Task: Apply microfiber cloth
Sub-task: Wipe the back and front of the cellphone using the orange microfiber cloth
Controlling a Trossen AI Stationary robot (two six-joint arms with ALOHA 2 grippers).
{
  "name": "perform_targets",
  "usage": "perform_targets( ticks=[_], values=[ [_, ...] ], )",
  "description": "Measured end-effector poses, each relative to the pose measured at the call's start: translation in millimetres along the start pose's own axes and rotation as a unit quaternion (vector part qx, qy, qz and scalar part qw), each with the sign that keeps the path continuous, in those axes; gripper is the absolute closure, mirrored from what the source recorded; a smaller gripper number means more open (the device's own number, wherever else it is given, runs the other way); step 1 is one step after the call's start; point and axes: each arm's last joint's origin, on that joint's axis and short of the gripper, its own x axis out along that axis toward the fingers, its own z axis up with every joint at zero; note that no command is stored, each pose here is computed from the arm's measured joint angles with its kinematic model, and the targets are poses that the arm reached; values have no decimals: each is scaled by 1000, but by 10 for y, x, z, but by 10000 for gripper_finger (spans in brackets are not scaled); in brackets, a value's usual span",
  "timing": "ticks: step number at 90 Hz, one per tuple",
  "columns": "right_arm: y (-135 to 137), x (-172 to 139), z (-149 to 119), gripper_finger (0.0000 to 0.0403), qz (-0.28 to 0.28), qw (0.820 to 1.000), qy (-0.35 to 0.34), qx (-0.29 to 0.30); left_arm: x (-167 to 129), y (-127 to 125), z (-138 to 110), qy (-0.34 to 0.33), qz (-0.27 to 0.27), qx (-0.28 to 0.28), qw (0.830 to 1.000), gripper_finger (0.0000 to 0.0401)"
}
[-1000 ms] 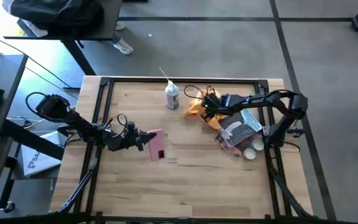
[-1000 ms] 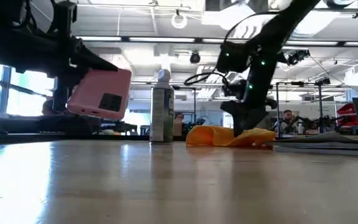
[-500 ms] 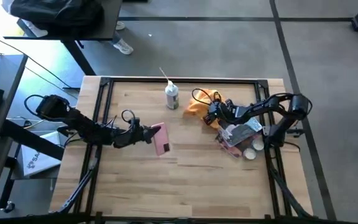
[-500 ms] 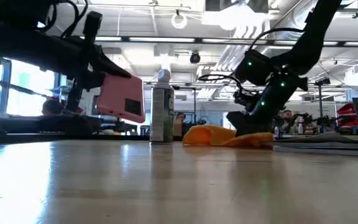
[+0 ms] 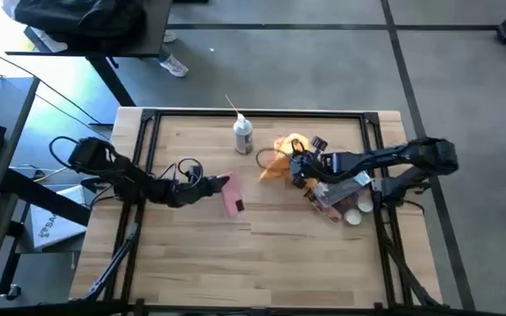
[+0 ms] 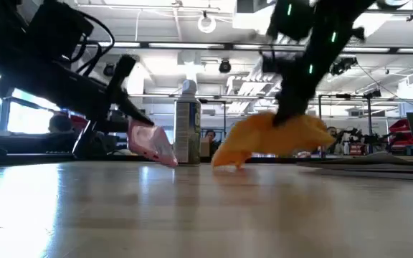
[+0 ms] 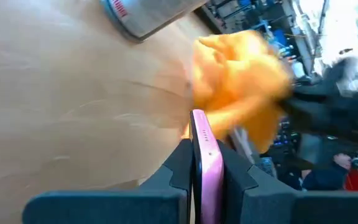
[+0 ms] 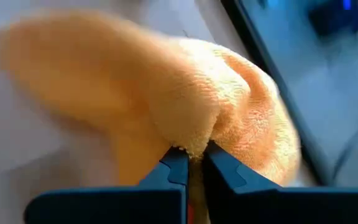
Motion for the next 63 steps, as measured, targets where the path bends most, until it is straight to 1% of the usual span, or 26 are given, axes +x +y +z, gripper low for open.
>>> perform_targets(
  ticks=[9,16,23,28,38,50,63],
  values=[
    [84,-286,234,402,66,994,-84,-26,29,8,-28,-1,-5,-1,1000,385],
    [177,-372,317,402,120,984,-123,-42,64,-27,-55,-1,-12,0,1000,385],
    [273,-382,369,403,164,973,-153,-49,106,-104,-84,2,-25,-4,1000,385],
    [346,-335,374,403,186,969,-154,-53,130,-147,-108,12,-34,-1,999,385],
    [515,-153,383,403,213,964,-151,-49,169,-274,-139,30,-60,2,998,385],
    [722,48,483,403,247,946,-206,-29,192,-372,-158,49,-80,18,995,385],
    [882,224,548,403,243,934,-260,-22,171,-458,-148,68,-130,21,989,385]
  ],
)
